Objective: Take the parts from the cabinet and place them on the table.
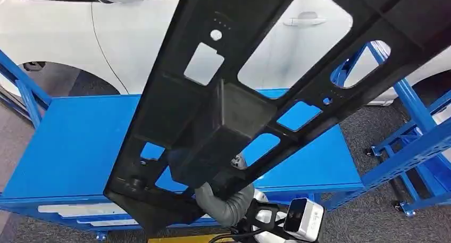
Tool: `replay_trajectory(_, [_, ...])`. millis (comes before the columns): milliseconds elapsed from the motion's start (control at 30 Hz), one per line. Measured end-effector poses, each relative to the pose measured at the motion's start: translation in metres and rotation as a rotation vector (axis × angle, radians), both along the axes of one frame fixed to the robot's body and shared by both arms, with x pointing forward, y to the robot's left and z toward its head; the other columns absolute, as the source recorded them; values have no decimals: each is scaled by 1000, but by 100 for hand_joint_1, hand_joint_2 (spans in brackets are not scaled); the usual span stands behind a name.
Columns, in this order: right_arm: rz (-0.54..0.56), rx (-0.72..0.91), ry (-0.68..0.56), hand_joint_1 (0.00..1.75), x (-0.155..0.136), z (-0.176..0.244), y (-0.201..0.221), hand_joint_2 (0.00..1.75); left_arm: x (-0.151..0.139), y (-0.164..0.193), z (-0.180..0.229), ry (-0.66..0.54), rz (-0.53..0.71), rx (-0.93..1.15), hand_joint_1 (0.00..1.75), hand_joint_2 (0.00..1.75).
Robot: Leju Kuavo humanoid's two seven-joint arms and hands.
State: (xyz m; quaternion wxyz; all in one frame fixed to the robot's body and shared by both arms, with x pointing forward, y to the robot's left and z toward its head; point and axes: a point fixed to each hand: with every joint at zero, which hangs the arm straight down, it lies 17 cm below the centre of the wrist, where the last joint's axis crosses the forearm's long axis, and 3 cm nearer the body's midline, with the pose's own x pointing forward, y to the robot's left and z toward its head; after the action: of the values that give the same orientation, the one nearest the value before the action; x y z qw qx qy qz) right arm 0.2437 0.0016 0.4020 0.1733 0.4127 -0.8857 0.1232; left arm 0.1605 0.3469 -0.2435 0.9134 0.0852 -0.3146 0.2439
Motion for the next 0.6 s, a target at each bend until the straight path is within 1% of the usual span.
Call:
replay_trajectory(167, [2,-1,-3,175,-2,-1,-4,175,8,2,2,-10,-16,8,0,175])
replay_trajectory(333, [19,-4,-6,175,-6,-2,-5,175,5,3,1,-2,-32,13,0,175])
replay_trajectory(600, [52,-2,14,175,-7,-7,-10,175,1,14,0,17,-27,31,0,175])
